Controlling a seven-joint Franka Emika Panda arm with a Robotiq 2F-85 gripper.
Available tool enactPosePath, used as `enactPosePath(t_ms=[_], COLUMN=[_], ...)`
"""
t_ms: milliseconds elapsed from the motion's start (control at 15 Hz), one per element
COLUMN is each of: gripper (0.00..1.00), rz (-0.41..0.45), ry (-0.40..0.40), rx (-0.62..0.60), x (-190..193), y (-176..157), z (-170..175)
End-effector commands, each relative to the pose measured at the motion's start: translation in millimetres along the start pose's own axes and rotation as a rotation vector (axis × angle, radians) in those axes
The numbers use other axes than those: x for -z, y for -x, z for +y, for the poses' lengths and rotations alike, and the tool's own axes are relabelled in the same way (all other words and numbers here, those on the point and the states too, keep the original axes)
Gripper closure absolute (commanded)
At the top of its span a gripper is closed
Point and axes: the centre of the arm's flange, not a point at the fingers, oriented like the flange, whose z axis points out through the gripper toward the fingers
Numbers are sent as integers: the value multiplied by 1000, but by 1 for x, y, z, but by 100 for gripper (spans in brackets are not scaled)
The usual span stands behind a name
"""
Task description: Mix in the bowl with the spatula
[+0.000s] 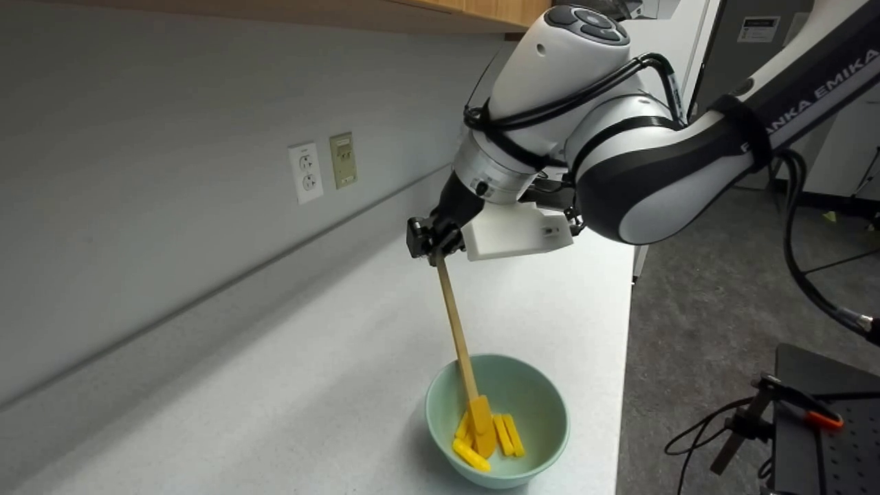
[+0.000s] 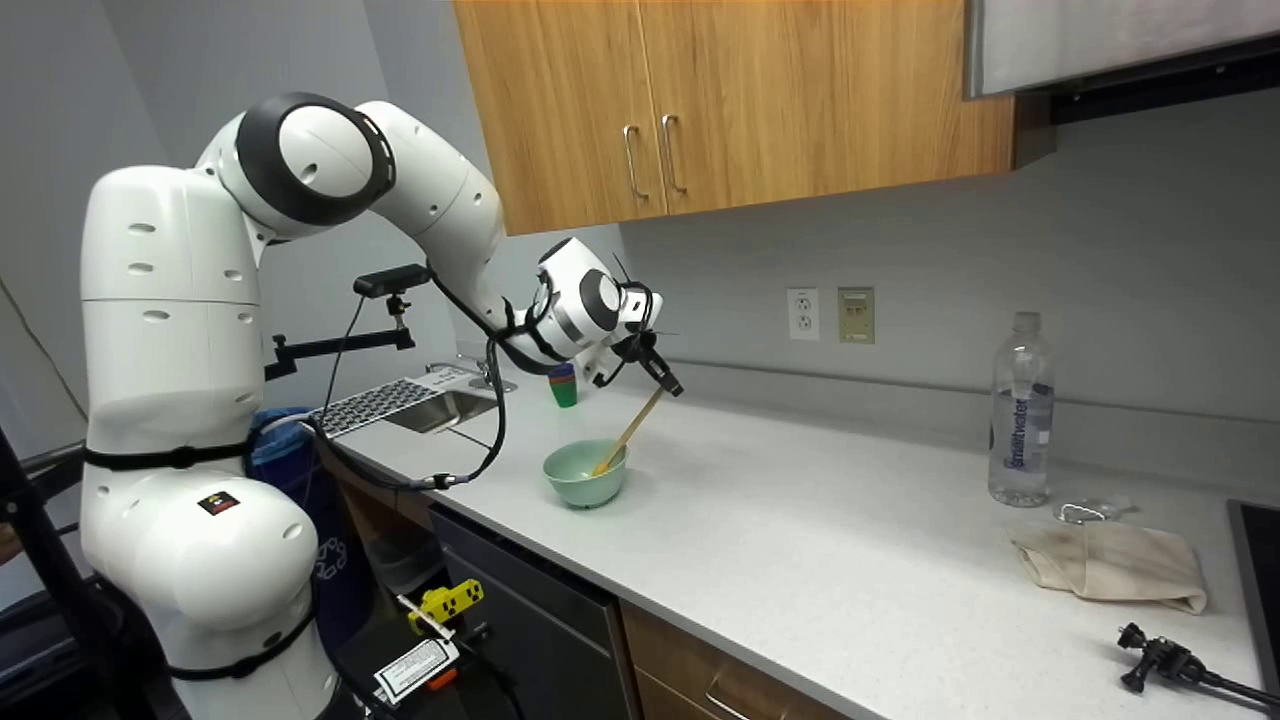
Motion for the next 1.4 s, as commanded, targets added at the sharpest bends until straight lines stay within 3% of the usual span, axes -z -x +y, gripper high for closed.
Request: enactPosePath(t_ms=[0,333,600,867,1333], gripper=[98,98,98,98,98], rz=[17,153,204,161,111], ry=[-23,12,11,-24,-8], rx=[-30,26,51,53,23], x=[1,11,25,30,18], y=[-8,-17,-16,-7,4], z=[6,7,-6,-18,1])
